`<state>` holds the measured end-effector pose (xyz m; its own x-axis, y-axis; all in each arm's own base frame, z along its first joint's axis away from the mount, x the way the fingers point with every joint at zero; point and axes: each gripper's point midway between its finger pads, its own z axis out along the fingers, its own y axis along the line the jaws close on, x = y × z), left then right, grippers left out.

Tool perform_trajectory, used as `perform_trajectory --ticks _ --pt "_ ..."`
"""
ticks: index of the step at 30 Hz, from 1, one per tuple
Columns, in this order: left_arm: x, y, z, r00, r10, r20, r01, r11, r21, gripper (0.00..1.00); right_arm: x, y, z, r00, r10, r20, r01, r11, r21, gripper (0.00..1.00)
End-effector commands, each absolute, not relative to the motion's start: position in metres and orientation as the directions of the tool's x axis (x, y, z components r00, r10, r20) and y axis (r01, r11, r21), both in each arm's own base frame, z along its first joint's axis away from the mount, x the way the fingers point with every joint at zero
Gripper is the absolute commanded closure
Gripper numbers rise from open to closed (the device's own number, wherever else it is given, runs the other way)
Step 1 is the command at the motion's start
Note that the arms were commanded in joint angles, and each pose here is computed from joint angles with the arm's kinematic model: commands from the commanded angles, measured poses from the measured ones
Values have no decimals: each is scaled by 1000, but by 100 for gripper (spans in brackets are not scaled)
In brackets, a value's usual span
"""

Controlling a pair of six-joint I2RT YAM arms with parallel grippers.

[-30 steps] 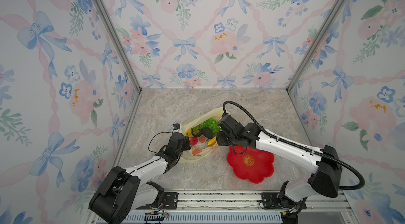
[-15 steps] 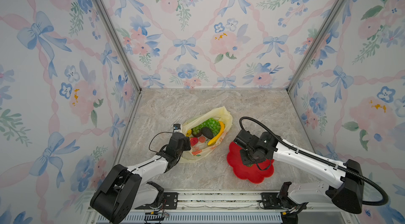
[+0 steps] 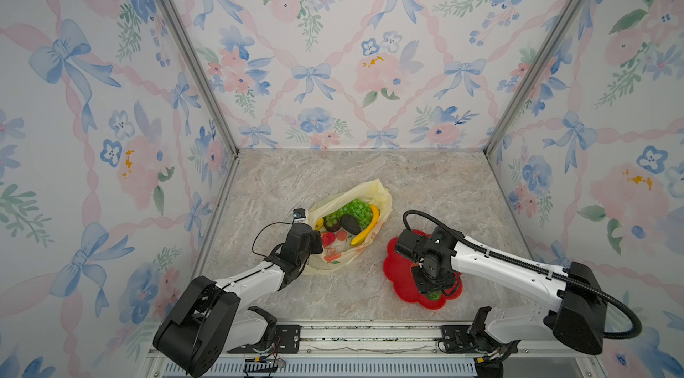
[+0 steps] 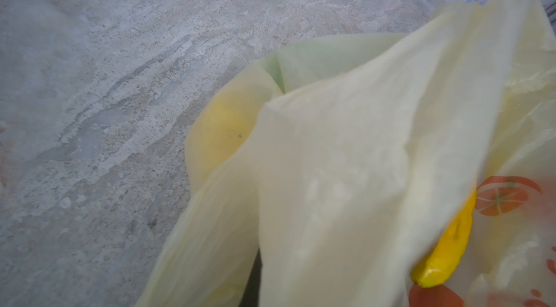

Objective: Take fruits out of the plastic bag
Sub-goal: Place the fruit on the plate.

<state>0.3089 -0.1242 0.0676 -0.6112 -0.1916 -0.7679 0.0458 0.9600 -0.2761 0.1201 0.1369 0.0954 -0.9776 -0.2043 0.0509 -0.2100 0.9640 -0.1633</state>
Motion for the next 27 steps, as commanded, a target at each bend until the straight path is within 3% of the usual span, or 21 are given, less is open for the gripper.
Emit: perform_trajectory --ticks 1,16,27 --pt "310 -127 71 -614 -200 -764 49 956 -290 94 113 126 93 -969 -212 125 -234 951 -204 67" --pt "310 -126 73 -608 -201 -768 49 956 -289 94 114 120 64 -959 -194 207 -241 942 -232 64" --pt "310 -125 72 -609 -200 -768 47 957 -286 94 119 118 56 -952 -194 238 -256 929 -266 54"
